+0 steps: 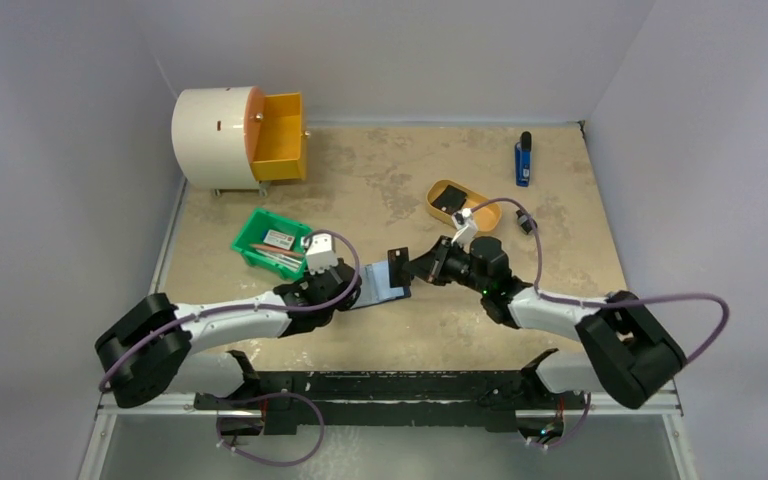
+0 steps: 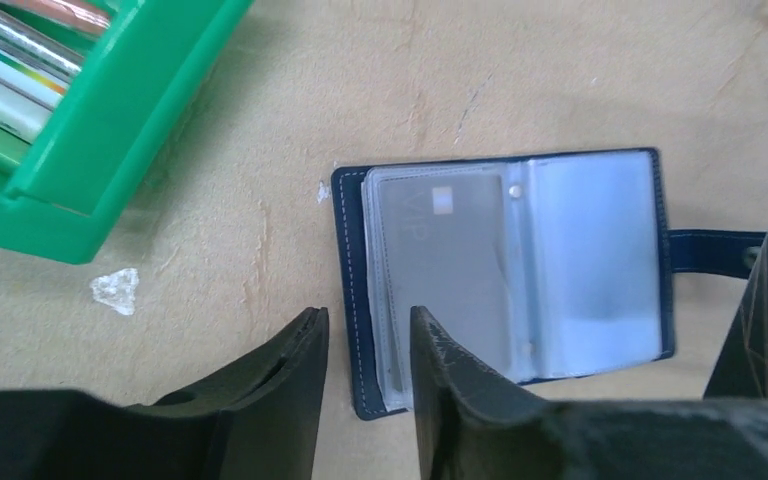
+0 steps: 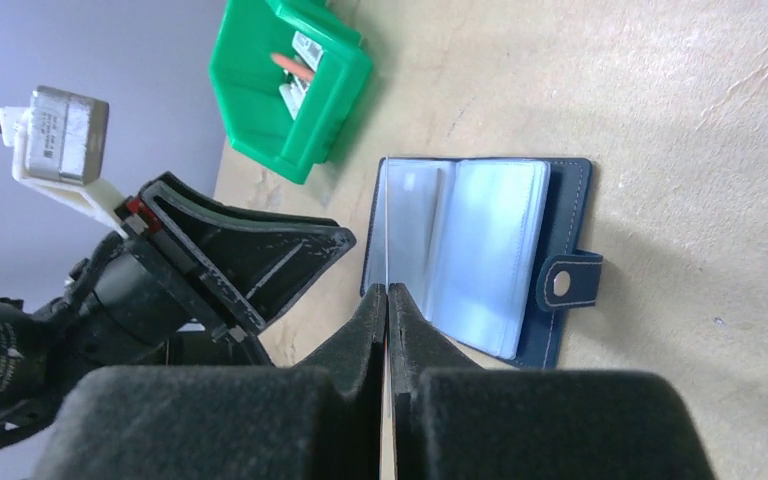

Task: Put the credit cards into the card holder
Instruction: Adjust the credit card.

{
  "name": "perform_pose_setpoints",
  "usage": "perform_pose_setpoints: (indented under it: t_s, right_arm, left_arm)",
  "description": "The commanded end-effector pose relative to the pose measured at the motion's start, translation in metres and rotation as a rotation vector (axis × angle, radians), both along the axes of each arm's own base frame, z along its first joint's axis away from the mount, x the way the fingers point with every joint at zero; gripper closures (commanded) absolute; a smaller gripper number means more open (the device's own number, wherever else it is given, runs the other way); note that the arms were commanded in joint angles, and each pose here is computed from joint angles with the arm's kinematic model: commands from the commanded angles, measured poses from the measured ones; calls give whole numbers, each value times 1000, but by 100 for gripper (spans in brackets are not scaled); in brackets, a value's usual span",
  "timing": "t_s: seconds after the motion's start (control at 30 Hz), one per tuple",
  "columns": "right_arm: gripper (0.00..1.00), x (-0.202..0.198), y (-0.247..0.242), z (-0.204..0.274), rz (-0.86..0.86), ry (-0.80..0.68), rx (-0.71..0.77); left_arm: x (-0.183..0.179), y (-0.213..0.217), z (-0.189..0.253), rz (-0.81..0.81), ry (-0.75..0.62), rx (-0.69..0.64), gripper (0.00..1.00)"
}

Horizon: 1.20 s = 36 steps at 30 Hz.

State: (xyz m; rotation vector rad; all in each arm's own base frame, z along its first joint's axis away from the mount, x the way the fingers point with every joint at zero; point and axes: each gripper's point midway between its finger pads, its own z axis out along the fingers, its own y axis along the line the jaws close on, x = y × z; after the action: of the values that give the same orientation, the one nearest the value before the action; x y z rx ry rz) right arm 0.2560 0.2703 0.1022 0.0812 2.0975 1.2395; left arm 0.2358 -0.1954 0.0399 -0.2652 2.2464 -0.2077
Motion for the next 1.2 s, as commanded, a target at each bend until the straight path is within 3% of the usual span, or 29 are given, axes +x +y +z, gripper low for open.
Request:
perform_pose_setpoints:
  t_s: [0.0,0.1,0.23,0.37,0.47,0.67,0.8,1.0,1.17]
  right_arm:
    - [100,1,-8,21,-8,-65,-59]
    - [100,-4,-5,56,22,-104,-16]
    - [100,-17,2,110,67,-148,120]
    - [100,-29,9,152,116,-135,255]
    - [100,-35,14,182,126,-46,403]
    - [100,-32,26,221,144,185,614]
    - [100,-31,28,230,140,231,599]
    - [100,-38,28,230,177,222,619]
    - [100,-42,30,237,231,161,626]
  left_arm:
    - [13,-9,59,10,-94,-67,59]
    - [17,-9,105,31,-157,-145,49]
    - [15,-8,174,37,-295,-359,35]
    - [4,-19,228,-62,-416,-568,31]
    - [1,-21,255,-91,-459,-630,30]
    - [0,-19,273,-103,-499,-645,29]
    - [-6,-27,286,-152,-522,-726,30]
    - [-24,-39,302,-261,-552,-883,30]
    - [-33,-59,302,-352,-515,-931,32]
